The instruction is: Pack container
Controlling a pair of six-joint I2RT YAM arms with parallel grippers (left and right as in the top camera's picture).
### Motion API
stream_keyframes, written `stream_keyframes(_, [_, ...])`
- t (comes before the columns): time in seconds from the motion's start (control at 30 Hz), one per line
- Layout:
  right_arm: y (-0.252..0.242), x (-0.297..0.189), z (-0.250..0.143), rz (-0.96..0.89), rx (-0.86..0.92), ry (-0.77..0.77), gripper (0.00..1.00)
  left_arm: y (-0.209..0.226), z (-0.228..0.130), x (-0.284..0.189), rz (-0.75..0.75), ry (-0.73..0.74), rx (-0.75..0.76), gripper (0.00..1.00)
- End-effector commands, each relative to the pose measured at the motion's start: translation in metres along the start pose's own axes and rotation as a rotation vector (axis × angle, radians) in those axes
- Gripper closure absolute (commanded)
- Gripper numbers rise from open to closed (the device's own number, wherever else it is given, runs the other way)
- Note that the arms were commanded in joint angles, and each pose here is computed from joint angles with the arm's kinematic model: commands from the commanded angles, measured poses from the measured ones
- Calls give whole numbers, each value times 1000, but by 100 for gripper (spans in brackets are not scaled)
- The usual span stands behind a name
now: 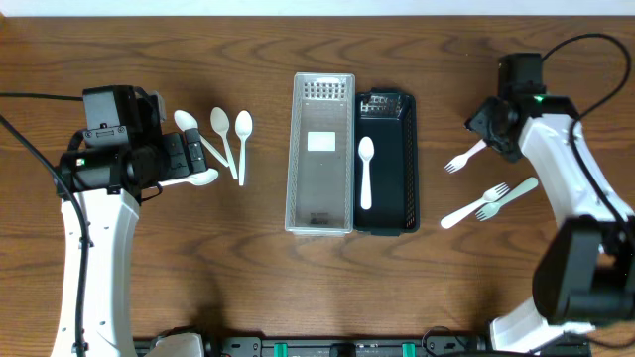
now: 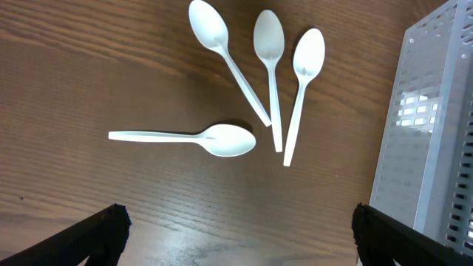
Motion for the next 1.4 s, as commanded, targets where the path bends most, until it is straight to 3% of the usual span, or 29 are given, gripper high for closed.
stream_keyframes(0.0, [3, 38, -15, -30, 115, 82, 31, 3, 5, -2, 14, -9, 14, 2])
stream_keyframes(0.23, [-1, 92, -40, -83, 122, 192, 33, 3, 5, -2, 14, -9, 14, 2])
stream_keyframes(0.43, [-5, 102, -47, -111, 105, 215, 41, 3, 5, -2, 14, -9, 14, 2])
stream_keyframes(0.53, [-7, 102, -48, -116, 85, 222, 54, 3, 5, -2, 14, -9, 14, 2])
stream_keyframes(0.63, [-8, 101, -49, -120, 53, 230, 88, 3, 5, -2, 14, -9, 14, 2])
stream_keyframes(0.73, [-8, 97, -48, -112, 6, 232, 98, 3, 5, -2, 14, -9, 14, 2])
stream_keyframes(0.93, [10, 51, -29, -6, -113, 140, 99, 3, 5, -2, 14, -9, 14, 2])
stream_keyframes(1.1, [48, -28, -22, 185, -285, -18, 99, 3, 5, -2, 14, -9, 14, 2])
stream_keyframes(1.23, [76, -88, -47, 332, -394, -87, 99, 3, 5, -2, 14, -9, 14, 2])
stream_keyframes(1.37, [101, -111, -90, 405, -510, -69, 99, 3, 5, -2, 14, -9, 14, 2])
Point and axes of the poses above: each gripper's point midway between its finger pads, its own x axis out along the fingers, its own y axis along the line the jaws close on, z = x × y, the point moved 4 cm from there along -x, back along the fingers, and after that the axes turned 4 degrees about x, right-handed, at the moved point
